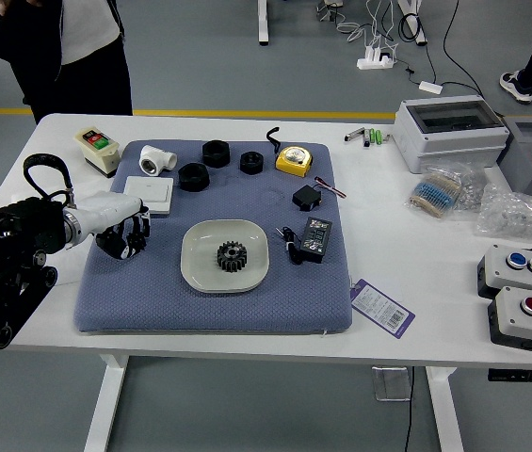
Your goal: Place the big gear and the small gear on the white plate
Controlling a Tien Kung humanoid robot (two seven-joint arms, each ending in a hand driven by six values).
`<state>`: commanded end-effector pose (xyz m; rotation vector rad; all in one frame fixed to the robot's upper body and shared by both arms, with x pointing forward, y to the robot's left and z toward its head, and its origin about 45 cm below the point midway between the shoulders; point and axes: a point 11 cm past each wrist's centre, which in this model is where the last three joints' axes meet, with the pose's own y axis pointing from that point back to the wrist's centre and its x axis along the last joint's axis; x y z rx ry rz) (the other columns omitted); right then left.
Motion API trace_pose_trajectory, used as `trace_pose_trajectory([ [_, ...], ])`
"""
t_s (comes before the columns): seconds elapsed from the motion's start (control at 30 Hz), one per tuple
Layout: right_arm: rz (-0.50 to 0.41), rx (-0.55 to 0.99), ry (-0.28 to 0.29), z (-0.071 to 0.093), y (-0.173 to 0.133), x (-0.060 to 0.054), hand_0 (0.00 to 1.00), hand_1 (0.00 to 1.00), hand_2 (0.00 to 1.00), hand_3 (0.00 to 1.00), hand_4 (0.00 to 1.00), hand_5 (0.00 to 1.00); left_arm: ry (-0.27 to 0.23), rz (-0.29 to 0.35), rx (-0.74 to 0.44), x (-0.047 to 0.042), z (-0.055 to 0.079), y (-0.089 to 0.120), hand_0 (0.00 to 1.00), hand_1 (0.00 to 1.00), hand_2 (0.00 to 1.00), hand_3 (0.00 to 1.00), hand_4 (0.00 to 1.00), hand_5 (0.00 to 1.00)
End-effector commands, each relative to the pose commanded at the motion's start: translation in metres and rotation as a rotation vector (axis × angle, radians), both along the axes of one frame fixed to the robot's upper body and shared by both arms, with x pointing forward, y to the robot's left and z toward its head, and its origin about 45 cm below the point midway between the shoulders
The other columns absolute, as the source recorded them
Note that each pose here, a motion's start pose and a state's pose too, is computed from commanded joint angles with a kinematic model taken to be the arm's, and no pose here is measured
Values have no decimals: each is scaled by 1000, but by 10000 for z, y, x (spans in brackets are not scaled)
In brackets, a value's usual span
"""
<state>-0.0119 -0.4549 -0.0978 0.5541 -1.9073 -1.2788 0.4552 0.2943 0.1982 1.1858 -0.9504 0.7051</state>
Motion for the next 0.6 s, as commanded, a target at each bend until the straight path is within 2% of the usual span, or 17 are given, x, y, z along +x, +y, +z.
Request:
trace_pose_trajectory([
  [0.23, 0, 0, -1, 1, -3, 4, 706, 734, 782, 610, 837, 698, -35, -35, -8, 4, 129, -132, 316, 356, 416, 485, 630, 2],
  [0.6, 7, -1, -2, 4, -7, 30, 705, 733, 782, 610, 837, 697, -85, -145, -26, -53, 322, -561, 314, 360, 421, 489, 609, 2],
])
